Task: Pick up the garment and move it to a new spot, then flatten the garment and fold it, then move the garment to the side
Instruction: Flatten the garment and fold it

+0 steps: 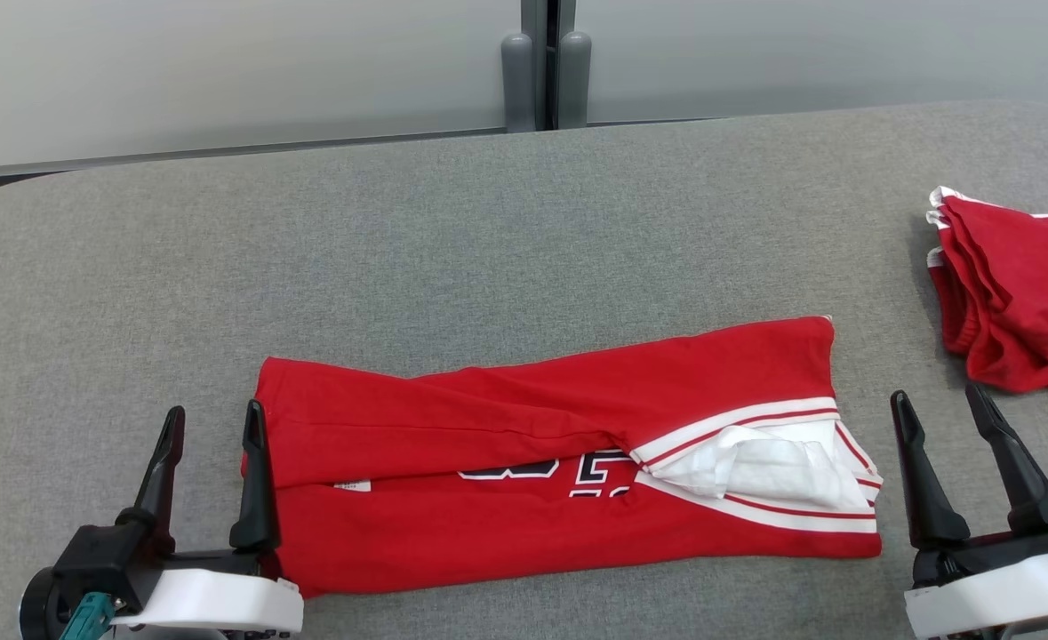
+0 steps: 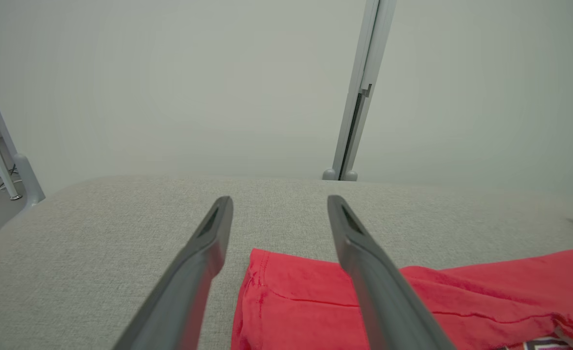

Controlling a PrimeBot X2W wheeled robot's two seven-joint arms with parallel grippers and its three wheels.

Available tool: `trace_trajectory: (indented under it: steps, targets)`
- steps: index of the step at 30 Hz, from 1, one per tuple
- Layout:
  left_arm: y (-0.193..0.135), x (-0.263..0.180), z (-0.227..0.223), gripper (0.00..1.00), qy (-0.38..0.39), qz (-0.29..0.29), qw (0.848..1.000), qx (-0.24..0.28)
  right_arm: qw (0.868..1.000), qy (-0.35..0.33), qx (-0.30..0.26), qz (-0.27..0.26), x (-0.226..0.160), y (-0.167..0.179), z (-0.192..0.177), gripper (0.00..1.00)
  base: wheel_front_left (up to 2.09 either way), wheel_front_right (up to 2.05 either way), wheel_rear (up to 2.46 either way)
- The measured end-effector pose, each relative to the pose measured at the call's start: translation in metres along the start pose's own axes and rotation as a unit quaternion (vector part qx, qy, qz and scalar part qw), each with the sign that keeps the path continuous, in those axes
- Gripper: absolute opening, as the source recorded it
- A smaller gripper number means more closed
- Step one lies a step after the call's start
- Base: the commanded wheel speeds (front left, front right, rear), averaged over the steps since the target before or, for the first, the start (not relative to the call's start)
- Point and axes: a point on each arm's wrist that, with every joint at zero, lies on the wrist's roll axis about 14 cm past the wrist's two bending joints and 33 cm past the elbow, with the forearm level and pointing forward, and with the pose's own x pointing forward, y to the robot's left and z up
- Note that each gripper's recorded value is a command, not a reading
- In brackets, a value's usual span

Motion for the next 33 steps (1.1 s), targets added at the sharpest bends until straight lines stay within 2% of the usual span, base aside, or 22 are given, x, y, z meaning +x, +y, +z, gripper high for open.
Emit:
trace_trajectory:
  steps: [5, 9, 13, 17, 21, 26, 28, 29, 30, 31, 32, 33]
  targets:
    - [0.001, 0.004, 0.001, 1.00, -0.002, 0.001, 1.000, 0.002, 1.000, 0.012, -0.003, 0.005, 0.004, -0.001, -0.007, 1.00, 0.00, 0.00, 0.00]
    - [0.000, 0.010, 0.002, 1.00, -0.004, 0.000, 1.000, 0.003, 0.999, 0.048, -0.008, 0.006, 0.010, -0.005, -0.027, 1.00, 0.00, 0.00, 0.00]
    - [-0.005, 0.018, -0.004, 1.00, 0.001, -0.003, 1.000, -0.006, 0.994, 0.104, -0.011, 0.005, 0.018, -0.014, -0.062, 1.00, 0.00, 0.00, 0.00]
    - [-0.007, 0.027, -0.013, 1.00, 0.009, -0.003, 1.000, -0.009, 0.984, 0.175, -0.018, 0.010, 0.021, -0.020, -0.107, 1.00, 0.00, 0.00, 0.00]
    - [-0.003, 0.032, -0.020, 1.00, 0.015, 0.003, 1.000, -0.011, 0.978, 0.208, -0.001, 0.022, 0.029, -0.013, -0.135, 1.00, 0.00, 0.00, 0.00]
    - [-0.001, 0.034, -0.024, 1.00, 0.020, 0.006, 1.000, -0.008, 0.974, 0.224, 0.021, 0.031, 0.037, -0.004, -0.150, 1.00, 0.00, 0.00, 0.00]
    - [0.000, 0.034, -0.025, 1.00, 0.020, 0.006, 1.000, -0.008, 0.972, 0.230, 0.031, 0.031, 0.038, -0.002, -0.153, 0.96, 0.00, 0.00, 0.00]
    - [0.000, 0.034, -0.025, 1.00, 0.020, 0.006, 1.000, -0.008, 0.972, 0.232, 0.035, 0.031, 0.038, -0.001, -0.154, 0.48, 0.00, 0.00, 0.00]
    - [0.000, 0.034, -0.025, 1.00, 0.020, 0.006, 1.000, -0.008, 0.971, 0.233, 0.041, 0.032, 0.038, 0.000, -0.154, 0.30, 0.00, 0.00, 0.00]
    - [0.000, 0.034, -0.024, 1.00, 0.019, 0.005, 1.000, -0.007, 0.971, 0.233, 0.047, 0.032, 0.038, 0.001, -0.154, 0.20, 0.00, 0.00, 0.00]
    - [0.000, 0.035, -0.023, 1.00, 0.018, 0.004, 1.000, -0.007, 0.970, 0.235, 0.048, 0.033, 0.038, 0.001, -0.154, 0.00, 0.00, 0.00, 0.00]
    - [0.000, 0.035, -0.023, 1.00, 0.016, 0.004, 1.000, -0.006, 0.970, 0.233, 0.052, 0.033, 0.037, 0.001, -0.154, 0.00, 0.00, 0.00, 0.00]
